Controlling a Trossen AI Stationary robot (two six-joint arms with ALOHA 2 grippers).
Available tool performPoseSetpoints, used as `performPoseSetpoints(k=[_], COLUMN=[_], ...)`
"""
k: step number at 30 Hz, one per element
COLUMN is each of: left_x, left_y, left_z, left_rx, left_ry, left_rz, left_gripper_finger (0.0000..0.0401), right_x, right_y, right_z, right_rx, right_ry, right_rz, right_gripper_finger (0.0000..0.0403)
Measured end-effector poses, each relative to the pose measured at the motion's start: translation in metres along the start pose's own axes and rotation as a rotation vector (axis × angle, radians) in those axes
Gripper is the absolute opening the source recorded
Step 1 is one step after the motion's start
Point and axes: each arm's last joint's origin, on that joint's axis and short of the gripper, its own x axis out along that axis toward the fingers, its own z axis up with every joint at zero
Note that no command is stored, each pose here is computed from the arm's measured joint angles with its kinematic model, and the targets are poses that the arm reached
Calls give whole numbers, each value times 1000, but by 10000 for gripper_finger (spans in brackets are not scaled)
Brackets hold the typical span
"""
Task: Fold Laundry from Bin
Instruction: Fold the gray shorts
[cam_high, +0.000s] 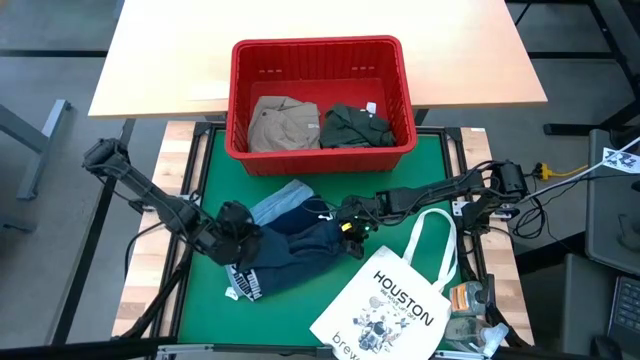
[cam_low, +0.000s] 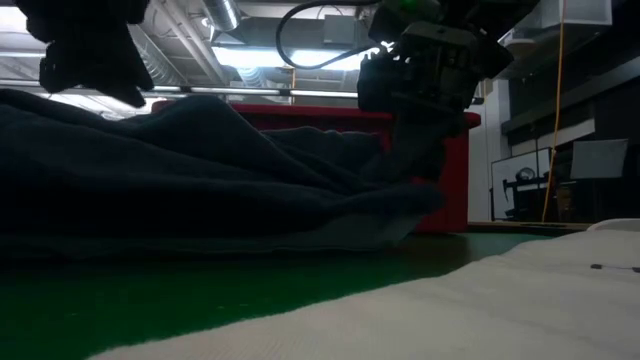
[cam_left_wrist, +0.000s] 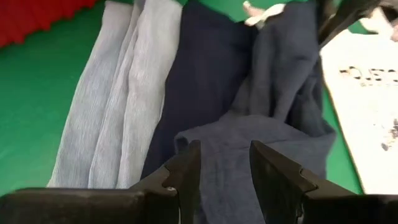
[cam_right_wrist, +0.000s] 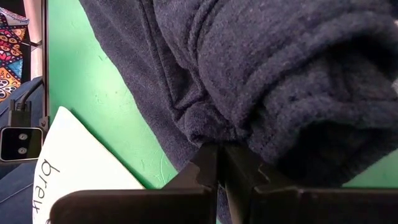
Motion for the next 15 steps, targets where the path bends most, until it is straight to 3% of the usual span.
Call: performPoseSetpoints(k=[15], left_x=[11], left_y=[4], left_z=[4], left_rx=[-93], left_ry=[96], left_rz=[44], left_gripper_finger=[131], right_x=[0], right_y=[0], right_z=[0], right_rx=[-29], right_ry=[0], right_rz=[0], right_gripper_finger=[17])
